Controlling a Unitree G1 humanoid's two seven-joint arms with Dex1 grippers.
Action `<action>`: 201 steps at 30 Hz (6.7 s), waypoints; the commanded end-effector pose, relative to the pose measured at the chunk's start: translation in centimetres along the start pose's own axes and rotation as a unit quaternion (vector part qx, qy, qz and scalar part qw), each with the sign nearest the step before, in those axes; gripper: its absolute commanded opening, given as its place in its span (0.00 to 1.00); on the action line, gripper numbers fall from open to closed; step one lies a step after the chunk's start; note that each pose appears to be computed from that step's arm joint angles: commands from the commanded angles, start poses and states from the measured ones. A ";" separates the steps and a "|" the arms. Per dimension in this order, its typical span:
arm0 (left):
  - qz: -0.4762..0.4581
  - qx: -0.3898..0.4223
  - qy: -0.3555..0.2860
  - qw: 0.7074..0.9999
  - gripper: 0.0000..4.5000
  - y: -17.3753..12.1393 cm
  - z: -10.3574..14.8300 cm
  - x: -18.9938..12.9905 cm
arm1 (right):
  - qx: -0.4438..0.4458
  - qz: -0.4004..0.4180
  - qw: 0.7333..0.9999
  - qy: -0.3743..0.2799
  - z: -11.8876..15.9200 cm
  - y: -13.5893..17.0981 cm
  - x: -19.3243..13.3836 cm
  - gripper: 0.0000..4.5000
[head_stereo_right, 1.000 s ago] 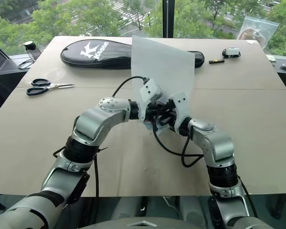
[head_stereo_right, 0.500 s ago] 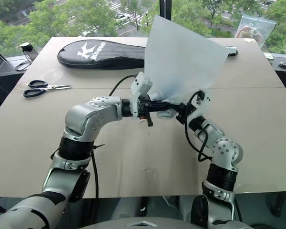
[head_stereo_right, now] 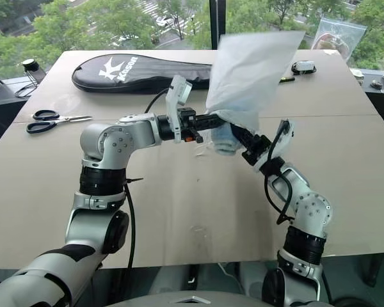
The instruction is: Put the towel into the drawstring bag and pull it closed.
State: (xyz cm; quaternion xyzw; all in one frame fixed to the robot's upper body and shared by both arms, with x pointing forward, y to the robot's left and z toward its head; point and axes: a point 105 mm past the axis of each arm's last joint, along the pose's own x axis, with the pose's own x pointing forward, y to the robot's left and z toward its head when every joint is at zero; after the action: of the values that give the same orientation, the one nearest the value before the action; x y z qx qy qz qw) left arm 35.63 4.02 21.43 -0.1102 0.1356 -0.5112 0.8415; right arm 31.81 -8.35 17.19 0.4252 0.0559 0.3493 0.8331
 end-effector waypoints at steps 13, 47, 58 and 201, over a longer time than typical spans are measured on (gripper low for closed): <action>-0.065 -0.055 0.054 0.995 0.00 -4.1 -3.0 -0.4 | 0.019 0.004 0.996 -0.086 1.3 2.0 2.4 0.01; -0.063 -0.257 -0.018 0.964 0.00 -1.4 -0.4 -3.1 | -0.237 0.047 0.965 0.104 -3.0 2.3 3.6 0.65; -0.008 -0.297 -0.030 0.954 0.00 2.0 1.2 -3.4 | -0.398 0.051 0.883 0.242 -4.5 2.4 0.2 0.65; -0.083 0.041 0.108 0.990 0.60 1.0 -2.8 -11.9 | -0.350 -0.085 0.925 0.120 -1.9 3.0 0.5 0.00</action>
State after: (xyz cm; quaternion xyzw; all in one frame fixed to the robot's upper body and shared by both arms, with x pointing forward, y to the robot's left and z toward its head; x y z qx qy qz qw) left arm 32.04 15.54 19.18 -0.0330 0.2009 -0.5550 0.8065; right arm 30.00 -5.69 17.18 0.0535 0.0854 0.3168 0.9431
